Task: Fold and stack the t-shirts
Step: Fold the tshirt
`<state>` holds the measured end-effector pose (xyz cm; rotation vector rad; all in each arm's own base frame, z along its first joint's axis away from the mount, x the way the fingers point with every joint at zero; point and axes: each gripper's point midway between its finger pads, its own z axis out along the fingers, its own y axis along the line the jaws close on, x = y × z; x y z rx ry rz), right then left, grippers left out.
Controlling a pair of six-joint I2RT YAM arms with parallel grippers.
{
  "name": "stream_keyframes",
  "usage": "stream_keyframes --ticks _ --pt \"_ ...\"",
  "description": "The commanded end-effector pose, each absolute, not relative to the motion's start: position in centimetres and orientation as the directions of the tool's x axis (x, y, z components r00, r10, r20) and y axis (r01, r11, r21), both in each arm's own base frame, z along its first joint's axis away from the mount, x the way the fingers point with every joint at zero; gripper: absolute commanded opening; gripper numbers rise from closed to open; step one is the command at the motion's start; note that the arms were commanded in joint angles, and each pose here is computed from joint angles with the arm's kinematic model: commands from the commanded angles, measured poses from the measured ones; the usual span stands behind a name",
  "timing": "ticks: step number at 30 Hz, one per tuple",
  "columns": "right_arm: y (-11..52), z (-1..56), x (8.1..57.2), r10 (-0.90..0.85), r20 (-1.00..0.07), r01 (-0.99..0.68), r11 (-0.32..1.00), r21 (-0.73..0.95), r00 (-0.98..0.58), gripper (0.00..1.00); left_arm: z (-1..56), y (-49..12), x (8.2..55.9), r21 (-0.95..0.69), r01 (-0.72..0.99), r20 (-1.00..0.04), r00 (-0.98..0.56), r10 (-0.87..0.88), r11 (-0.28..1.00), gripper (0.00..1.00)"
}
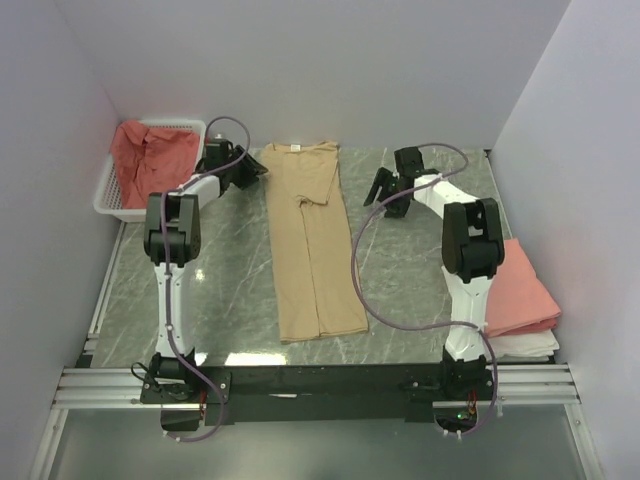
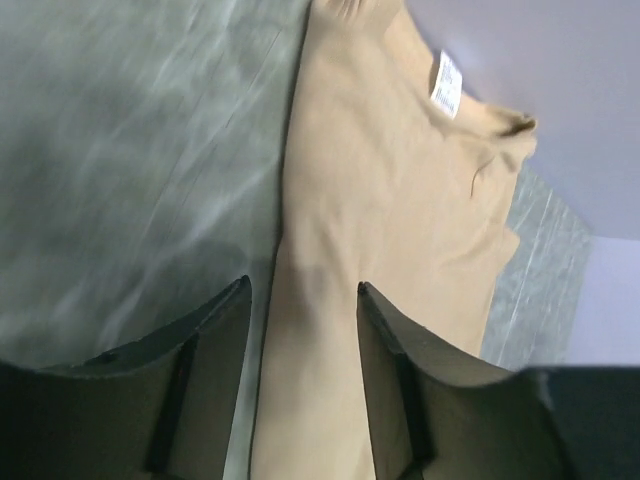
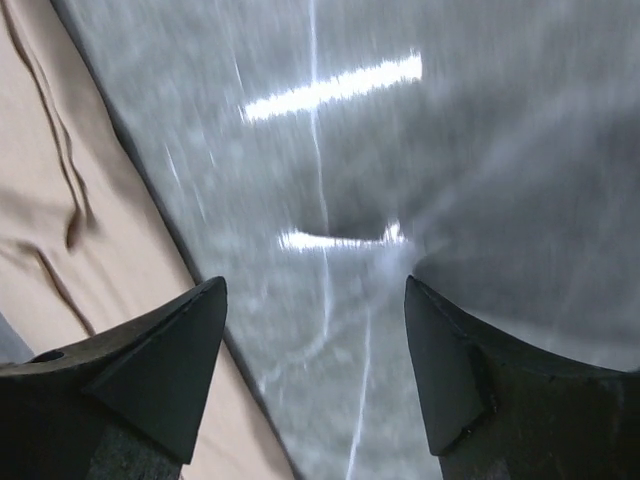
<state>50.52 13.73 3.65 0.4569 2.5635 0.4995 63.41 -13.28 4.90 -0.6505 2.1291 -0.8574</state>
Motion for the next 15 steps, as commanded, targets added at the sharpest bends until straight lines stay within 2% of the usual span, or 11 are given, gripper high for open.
stream_keyframes --ticks 1,2,4,5,7,8,10,11,12,15 --pt "14.4 7.6 49.3 0.424 -0.448 0.201 0.863 0.464 -0.787 0.78 12.5 -11.3 62.1 -0.719 -0.122 -0.537 -0.527 -0.659 0.684 0.52" --pt "14.2 6.3 47.8 0.429 -0.419 0.223 0.861 0.456 -0.8 0.77 13.7 -11.1 60.5 -0.72 -0.135 -0.532 -0.522 -0.666 0.681 0.53" --pt "14.7 7.6 46.5 0.449 -0.43 0.219 0.846 0.485 -0.783 0.74 14.6 -10.7 58.8 -0.729 -0.166 -0.518 -0.501 -0.694 0.664 0.5" --pt "14.7 6.0 44.4 0.447 -0.396 0.238 0.847 0.475 -0.802 0.73 14.9 -10.5 56.5 -0.73 -0.199 -0.498 -0.501 -0.708 0.654 0.5" --pt "15.5 7.2 42.5 0.443 -0.42 0.22 0.849 0.481 -0.792 0.71 14.5 -10.4 53.7 -0.715 -0.283 -0.469 -0.483 -0.739 0.639 0.45" --pt "15.3 5.4 40.0 0.436 -0.389 0.243 0.857 0.454 -0.811 0.7 14.3 -10.2 50.6 -0.703 -0.32 -0.457 -0.48 -0.749 0.635 0.43" --pt "16.2 6.5 37.8 0.432 -0.406 0.213 0.849 0.483 -0.805 0.68 13.6 -10.9 47.1 -0.669 -0.38 -0.459 -0.465 -0.757 0.639 0.38" --pt "16.8 4.6 34.6 0.403 -0.373 0.211 0.862 0.461 -0.836 0.68 13.3 -11.3 44.0 -0.662 -0.395 -0.443 -0.478 -0.758 0.636 0.38" --pt "17.2 5.8 33.8 0.401 -0.408 0.179 0.857 0.483 -0.82 0.68 12.9 -11.5 42.4 -0.648 -0.41 -0.453 -0.47 -0.758 0.642 0.36" --pt "17.6 4.5 28.9 0.368 -0.385 0.162 0.867 0.472 -0.846 0.65 11.4 -13.1 36.0 -0.604 -0.443 -0.454 -0.493 -0.743 0.663 0.34"
